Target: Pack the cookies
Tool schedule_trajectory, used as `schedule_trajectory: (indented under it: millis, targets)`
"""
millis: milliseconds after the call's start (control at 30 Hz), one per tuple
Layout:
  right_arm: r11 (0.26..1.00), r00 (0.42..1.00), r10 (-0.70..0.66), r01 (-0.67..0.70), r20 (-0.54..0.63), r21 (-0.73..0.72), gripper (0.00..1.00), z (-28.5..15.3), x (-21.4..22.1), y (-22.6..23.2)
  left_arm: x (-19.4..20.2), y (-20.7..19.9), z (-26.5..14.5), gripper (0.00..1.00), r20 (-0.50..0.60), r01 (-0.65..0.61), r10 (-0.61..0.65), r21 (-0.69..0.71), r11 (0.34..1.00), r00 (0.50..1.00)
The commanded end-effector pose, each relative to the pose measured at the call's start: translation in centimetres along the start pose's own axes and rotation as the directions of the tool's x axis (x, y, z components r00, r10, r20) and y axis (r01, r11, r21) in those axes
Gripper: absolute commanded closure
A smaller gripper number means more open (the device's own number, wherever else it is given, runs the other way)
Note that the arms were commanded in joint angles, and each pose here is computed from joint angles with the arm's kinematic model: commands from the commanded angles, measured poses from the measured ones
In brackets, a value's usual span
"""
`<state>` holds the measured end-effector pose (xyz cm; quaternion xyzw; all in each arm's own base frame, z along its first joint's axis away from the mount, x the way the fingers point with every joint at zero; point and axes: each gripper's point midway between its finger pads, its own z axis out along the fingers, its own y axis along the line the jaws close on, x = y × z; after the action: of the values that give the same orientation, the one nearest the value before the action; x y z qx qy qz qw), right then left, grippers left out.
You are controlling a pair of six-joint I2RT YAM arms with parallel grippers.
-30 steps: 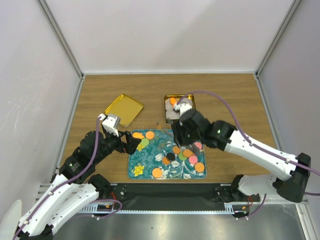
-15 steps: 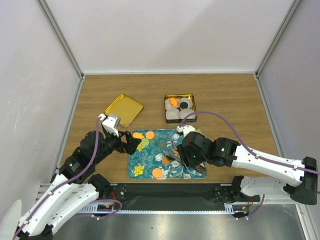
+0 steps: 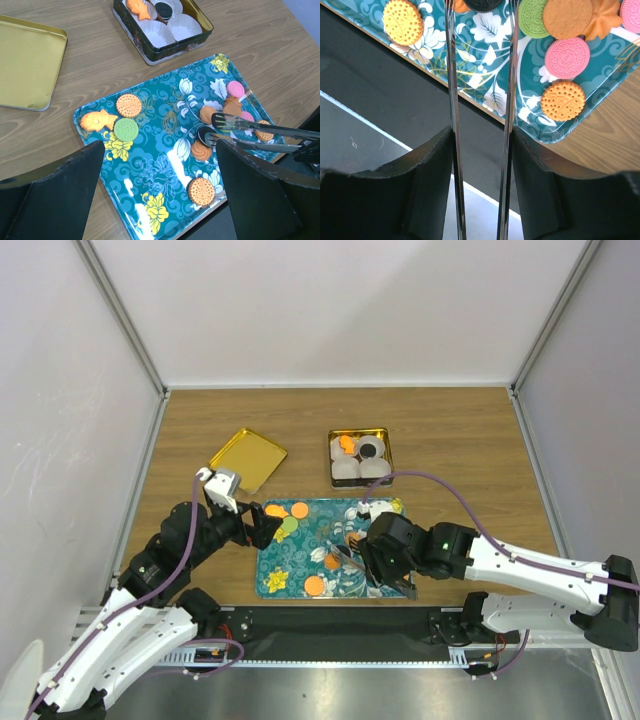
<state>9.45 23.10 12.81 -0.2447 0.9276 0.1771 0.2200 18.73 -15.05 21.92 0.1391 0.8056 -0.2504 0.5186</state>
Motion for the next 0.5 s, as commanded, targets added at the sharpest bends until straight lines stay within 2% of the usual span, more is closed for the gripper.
schedule_trajectory:
  millis: [0,467]
  targets:
    - [0.999,0.999,0.011,-0.01,0.033,-0.039,0.47,-0.15,-0.71,0.98,-1.46,-0.78,-0.33,0.0,0.041,-0.009,0.008,0.028,1.0,0.999]
    - [0.999,0.999,0.028,-0.027,0.021,-0.033,0.45,0.81,-0.59,0.33,-1.49,-0.81,-0.43,0.0,0.045,-0.011,0.01,0.028,1.0,0.999]
